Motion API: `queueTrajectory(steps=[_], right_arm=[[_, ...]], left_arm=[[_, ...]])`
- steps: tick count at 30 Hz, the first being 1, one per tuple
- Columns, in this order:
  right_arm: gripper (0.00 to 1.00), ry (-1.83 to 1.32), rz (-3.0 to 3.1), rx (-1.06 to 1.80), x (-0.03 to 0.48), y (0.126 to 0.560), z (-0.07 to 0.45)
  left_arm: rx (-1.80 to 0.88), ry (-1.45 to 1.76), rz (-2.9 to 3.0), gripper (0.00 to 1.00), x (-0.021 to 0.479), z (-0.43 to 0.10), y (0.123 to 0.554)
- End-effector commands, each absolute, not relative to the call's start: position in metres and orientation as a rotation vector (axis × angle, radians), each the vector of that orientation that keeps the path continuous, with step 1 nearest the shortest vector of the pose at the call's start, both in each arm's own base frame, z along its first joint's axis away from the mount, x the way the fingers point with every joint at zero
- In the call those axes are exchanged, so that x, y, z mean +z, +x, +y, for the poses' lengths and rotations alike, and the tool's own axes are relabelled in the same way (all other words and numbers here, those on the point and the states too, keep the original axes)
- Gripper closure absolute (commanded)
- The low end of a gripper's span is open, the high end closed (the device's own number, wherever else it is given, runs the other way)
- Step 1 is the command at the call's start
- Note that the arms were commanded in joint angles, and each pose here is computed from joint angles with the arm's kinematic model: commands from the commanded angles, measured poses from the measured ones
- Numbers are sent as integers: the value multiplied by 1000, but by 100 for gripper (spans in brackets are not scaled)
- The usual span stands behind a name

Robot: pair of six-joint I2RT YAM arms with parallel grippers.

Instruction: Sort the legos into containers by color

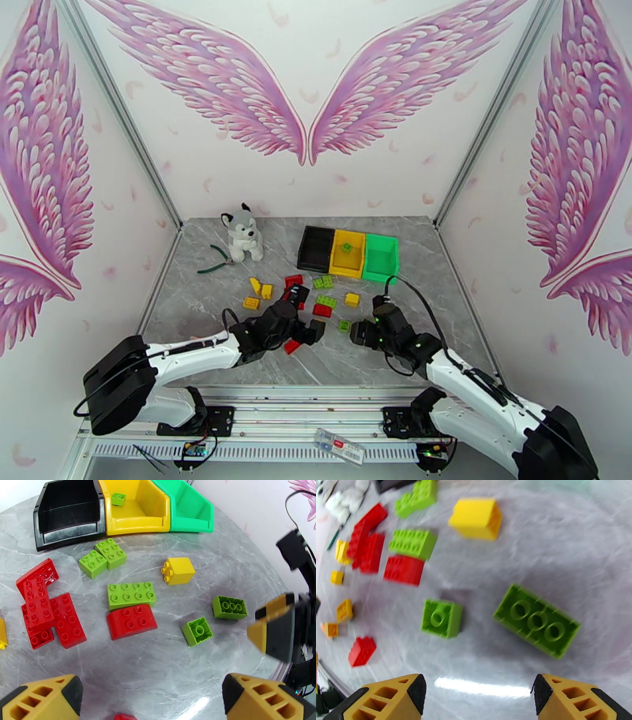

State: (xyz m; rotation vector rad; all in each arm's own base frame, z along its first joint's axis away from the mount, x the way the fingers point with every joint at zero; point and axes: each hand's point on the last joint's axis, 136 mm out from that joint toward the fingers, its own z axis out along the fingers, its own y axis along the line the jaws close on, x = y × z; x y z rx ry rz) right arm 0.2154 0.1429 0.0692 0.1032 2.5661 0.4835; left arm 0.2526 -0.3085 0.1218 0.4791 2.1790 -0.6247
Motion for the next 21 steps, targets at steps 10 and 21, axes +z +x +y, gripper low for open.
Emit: queueTrajectory(steps=[10,21], right_arm=[[31,29,2597,362,47,237,196],[37,46,2600,147,37,263,194]], left_arm=[[-600,418,2159,1,134,-298,266],[-613,366,2163,1,136,-285,272]])
